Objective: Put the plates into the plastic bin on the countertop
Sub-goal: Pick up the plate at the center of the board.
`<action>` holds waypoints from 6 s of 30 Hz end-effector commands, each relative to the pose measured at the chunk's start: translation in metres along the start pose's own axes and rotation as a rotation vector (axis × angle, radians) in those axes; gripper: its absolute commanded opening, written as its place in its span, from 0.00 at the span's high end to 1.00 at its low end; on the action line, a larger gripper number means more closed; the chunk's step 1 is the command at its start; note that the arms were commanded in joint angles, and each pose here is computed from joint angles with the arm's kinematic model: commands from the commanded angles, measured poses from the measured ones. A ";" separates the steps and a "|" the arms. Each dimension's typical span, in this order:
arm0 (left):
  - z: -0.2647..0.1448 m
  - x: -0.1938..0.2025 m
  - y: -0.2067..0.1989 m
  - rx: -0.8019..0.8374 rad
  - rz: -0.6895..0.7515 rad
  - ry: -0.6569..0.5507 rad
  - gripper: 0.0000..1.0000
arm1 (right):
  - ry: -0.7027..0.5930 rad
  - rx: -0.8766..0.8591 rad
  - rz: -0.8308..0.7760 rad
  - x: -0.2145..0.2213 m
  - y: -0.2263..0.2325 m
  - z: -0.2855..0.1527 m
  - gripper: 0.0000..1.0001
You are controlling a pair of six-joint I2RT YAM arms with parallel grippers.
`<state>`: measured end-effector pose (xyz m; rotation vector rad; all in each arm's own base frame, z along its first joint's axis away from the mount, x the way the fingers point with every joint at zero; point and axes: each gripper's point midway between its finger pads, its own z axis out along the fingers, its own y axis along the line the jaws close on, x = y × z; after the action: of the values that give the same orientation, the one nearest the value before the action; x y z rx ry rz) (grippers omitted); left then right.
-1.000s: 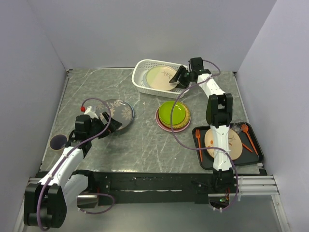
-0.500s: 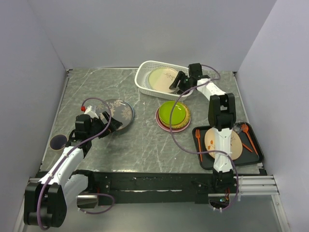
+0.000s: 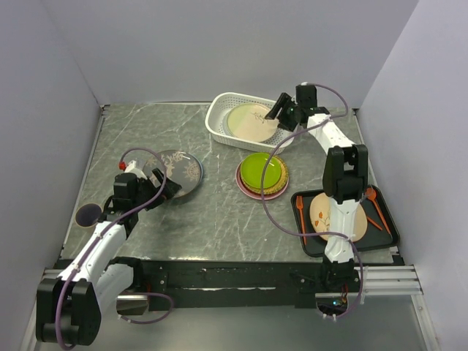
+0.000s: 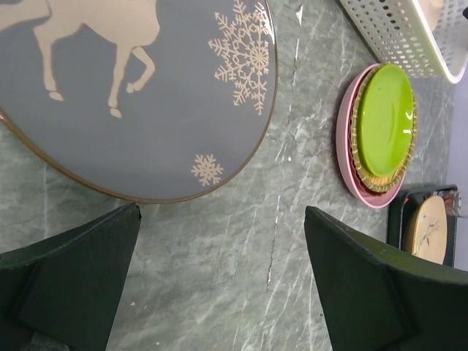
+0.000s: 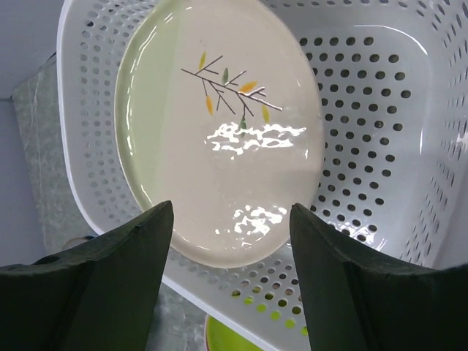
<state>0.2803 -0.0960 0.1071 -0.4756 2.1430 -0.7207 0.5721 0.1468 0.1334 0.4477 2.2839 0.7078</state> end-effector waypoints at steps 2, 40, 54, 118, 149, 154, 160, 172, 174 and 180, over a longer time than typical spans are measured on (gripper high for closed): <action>-0.006 -0.025 -0.008 -0.020 0.002 -0.085 0.01 | -0.114 -0.049 -0.033 -0.038 0.033 -0.036 0.28; 0.011 -0.045 0.048 -0.161 -0.150 -0.113 0.06 | 0.069 -0.390 -0.133 0.143 0.108 -0.122 0.30; 0.029 -0.042 0.070 -0.202 -0.180 -0.110 0.27 | 0.192 -0.456 -0.095 0.201 0.098 -0.129 0.30; -0.003 -0.043 0.017 0.097 -0.235 -0.146 0.99 | 0.492 -0.637 0.130 0.373 0.131 -0.102 0.32; -0.025 -0.037 -0.012 0.216 -0.156 -0.119 0.99 | 0.503 -0.650 0.189 0.377 0.130 -0.094 0.32; -0.029 -0.034 -0.017 0.245 -0.140 -0.108 0.99 | 0.498 -0.645 0.193 0.375 0.130 -0.093 0.32; -0.032 -0.028 -0.020 0.270 -0.136 -0.088 0.99 | 0.503 -0.648 0.201 0.377 0.129 -0.094 0.33; -0.034 -0.021 -0.024 0.302 -0.138 -0.067 0.99 | 0.497 -0.672 0.223 0.372 0.134 -0.092 0.37; -0.034 -0.021 -0.025 0.315 -0.137 -0.069 0.99 | 0.497 -0.669 0.226 0.372 0.134 -0.090 0.40; -0.032 -0.017 -0.025 0.329 -0.141 -0.054 0.99 | 0.498 -0.685 0.233 0.370 0.137 -0.091 0.58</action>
<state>0.2562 -0.0849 0.1053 -0.6357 2.0457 -1.0070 0.2578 0.4016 0.0732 0.2355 2.2975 1.7657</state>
